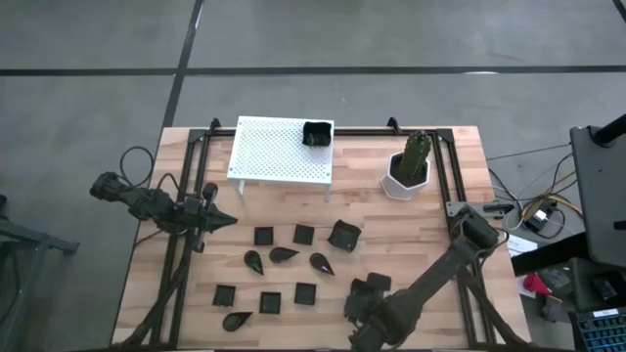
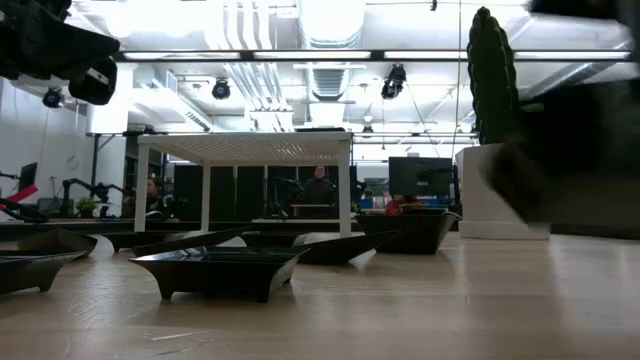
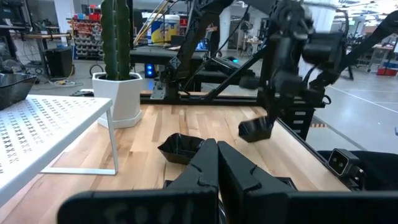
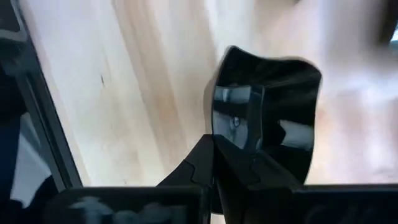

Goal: Pick & Place Mini shaped plates
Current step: Stack the distorted square plate on top of the other distorted square plates on the shelf

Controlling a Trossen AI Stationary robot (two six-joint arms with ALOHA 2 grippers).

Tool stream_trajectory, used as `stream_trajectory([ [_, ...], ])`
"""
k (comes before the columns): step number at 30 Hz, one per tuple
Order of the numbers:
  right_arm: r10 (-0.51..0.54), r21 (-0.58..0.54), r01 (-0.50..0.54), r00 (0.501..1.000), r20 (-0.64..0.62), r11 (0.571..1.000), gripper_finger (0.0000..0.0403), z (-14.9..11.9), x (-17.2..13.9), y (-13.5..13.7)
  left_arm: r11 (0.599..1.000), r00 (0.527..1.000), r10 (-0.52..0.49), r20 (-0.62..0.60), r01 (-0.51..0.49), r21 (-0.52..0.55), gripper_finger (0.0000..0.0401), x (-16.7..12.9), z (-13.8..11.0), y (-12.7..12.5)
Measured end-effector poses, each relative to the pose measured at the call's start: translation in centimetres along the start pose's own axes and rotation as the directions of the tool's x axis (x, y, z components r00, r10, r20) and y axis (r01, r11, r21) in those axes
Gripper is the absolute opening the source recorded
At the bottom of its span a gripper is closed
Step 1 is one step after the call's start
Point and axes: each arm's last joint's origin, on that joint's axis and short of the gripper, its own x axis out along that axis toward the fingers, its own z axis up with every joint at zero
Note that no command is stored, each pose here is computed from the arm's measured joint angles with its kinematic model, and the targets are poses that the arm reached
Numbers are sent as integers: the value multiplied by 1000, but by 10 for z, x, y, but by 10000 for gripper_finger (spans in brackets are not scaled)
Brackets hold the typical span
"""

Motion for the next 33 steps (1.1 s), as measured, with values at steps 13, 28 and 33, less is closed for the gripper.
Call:
stream_trajectory([
  [13,-135,-174,161,979,151,972,8,52,-74,-39,1000,1000,0,0,0,0,0,0,0,0],
  [28,-310,-295,385,912,270,875,8,126,-101,-125,1000,1000,0,0,0,0,0,0,0,0],
  [33,-367,-320,434,896,248,842,8,145,-96,-157,1000,1000,0,0,0,0,0,0,0,0],
])
